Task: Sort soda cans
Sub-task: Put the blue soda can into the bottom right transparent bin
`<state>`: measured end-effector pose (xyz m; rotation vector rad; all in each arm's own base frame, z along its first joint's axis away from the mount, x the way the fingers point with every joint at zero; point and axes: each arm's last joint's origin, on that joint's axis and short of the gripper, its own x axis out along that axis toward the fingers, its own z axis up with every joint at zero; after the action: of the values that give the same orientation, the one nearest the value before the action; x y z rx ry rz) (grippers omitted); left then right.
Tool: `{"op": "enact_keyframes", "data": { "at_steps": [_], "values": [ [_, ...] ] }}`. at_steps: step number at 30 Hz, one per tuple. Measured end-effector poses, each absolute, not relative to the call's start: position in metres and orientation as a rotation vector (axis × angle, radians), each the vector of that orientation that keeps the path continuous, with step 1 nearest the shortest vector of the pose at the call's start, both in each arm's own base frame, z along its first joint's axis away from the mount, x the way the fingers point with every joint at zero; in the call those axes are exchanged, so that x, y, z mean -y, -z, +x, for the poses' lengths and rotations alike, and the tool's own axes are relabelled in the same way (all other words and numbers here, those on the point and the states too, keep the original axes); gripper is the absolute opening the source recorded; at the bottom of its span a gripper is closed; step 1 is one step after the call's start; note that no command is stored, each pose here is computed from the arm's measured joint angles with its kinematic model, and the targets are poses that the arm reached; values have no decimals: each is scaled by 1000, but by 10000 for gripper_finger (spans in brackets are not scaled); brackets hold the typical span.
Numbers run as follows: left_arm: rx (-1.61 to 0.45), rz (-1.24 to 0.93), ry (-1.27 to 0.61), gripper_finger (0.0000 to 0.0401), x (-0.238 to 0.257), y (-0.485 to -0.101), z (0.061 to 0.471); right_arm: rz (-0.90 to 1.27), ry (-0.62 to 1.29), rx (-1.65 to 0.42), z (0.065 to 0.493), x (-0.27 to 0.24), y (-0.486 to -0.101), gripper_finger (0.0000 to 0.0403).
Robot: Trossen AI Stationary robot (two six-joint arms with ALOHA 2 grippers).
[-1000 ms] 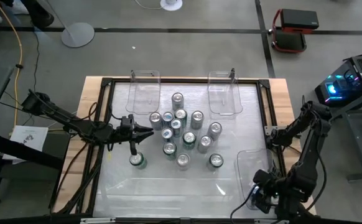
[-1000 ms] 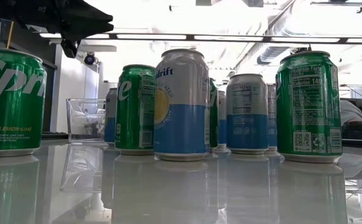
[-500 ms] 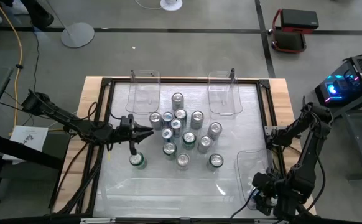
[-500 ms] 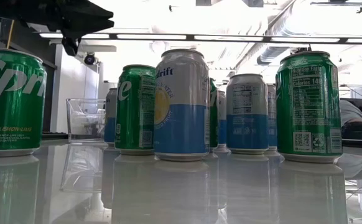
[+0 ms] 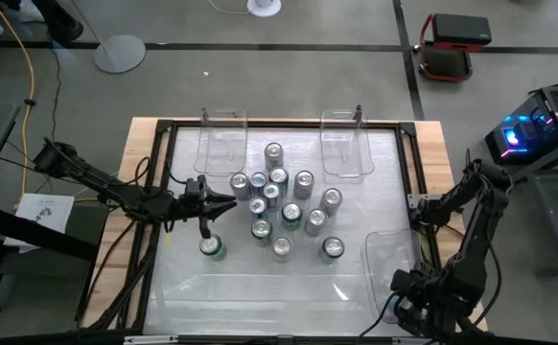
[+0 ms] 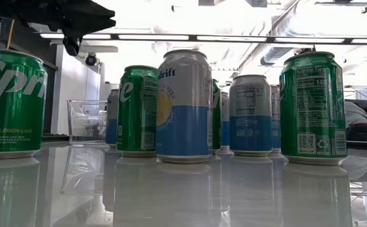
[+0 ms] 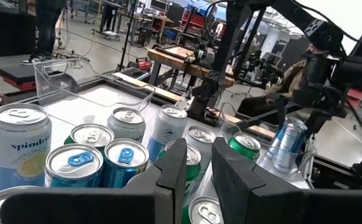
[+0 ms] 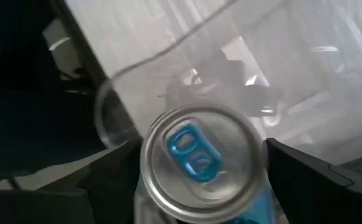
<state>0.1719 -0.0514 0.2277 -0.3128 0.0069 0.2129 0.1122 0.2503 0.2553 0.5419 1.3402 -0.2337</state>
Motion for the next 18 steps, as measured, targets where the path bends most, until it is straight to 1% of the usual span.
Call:
{"op": "enact_keyframes", "data": {
  "at_steps": [6,14,18],
  "values": [
    [-5,-314,-212,65,51,-228,172,529,245,-1262,117,-245,-279,321],
    [-6,-314,-212,65,51,-228,172,485,283,-1250,115,-239,-302,321],
    [-6,-314,-212,65,51,-228,172,431,279,-1091,121,-236,-308,321]
  ]
}}
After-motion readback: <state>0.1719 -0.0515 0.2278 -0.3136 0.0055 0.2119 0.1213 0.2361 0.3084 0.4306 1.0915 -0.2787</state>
